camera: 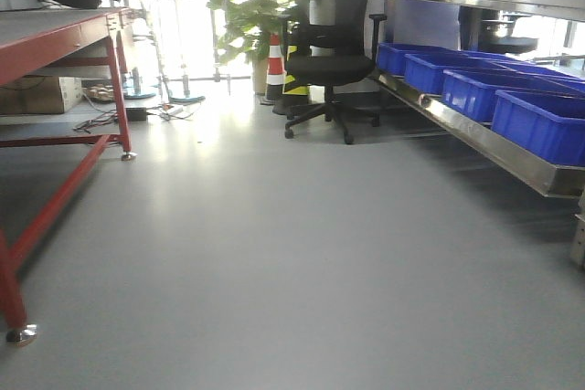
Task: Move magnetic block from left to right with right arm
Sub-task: 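Drive away from the first table carrying the cube in the right gripper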
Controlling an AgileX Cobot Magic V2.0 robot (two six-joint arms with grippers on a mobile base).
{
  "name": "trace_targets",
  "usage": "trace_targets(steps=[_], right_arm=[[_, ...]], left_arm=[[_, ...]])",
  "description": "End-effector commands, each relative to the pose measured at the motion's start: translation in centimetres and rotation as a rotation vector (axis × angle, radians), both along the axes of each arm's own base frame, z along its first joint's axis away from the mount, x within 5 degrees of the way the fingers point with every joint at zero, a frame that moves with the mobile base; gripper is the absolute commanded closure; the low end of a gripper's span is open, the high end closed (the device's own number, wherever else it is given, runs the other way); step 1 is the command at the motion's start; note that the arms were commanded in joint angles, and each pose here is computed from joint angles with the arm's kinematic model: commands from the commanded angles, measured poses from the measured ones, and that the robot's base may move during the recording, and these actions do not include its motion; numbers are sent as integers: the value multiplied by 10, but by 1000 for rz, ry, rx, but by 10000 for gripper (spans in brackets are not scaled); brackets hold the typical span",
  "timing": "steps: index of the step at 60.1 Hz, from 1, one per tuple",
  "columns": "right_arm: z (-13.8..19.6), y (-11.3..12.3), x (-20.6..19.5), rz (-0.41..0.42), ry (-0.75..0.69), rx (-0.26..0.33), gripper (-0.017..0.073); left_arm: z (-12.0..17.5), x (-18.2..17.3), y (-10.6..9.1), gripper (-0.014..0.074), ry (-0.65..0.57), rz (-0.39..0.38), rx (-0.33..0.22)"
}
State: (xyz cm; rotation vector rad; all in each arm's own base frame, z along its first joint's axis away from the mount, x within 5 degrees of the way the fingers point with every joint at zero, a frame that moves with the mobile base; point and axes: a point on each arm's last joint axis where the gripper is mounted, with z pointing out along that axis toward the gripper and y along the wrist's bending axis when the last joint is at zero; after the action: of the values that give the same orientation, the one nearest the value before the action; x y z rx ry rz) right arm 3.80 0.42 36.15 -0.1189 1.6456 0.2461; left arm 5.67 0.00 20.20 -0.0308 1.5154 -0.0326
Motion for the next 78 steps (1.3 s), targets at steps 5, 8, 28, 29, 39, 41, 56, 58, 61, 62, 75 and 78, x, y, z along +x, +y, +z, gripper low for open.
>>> trace_targets(steps=[5,8,28,29,39,41,56,58,61,62,75,78], right_arm=[[16,0,0,4,-110,9,461],[16,0,0,4,-110,9,461],[16,0,0,4,-110,9,461],[16,0,0,4,-110,9,461],[16,0,0,4,-110,9,461],[16,0,0,4,-110,9,461],[18,-3,-11,3,-152,23,461],[18,-3,-12,3,-155,24,461],[18,-4,-13,3,-159,25,461],[18,-4,-13,3,-160,25,461],[18,-4,-13,3,-160,25,461],[18,-4,-13,3,-160,25,461]], left_arm=[[5,-1,0,710,-92,0,-7],[5,-1,0,710,-92,0,-7],[5,-1,0,710,-92,0,-7],[5,-1,0,710,-92,0,-7],[5,-1,0,710,-92,0,-7],[5,-1,0,710,-92,0,-7],[5,-1,0,709,-92,0,-7],[5,-1,0,710,-92,0,-7],[5,-1,0,710,-92,0,-7],[5,-1,0,710,-92,0,-7],[5,-1,0,710,-92,0,-7],[5,-1,0,710,-92,0,-7]])
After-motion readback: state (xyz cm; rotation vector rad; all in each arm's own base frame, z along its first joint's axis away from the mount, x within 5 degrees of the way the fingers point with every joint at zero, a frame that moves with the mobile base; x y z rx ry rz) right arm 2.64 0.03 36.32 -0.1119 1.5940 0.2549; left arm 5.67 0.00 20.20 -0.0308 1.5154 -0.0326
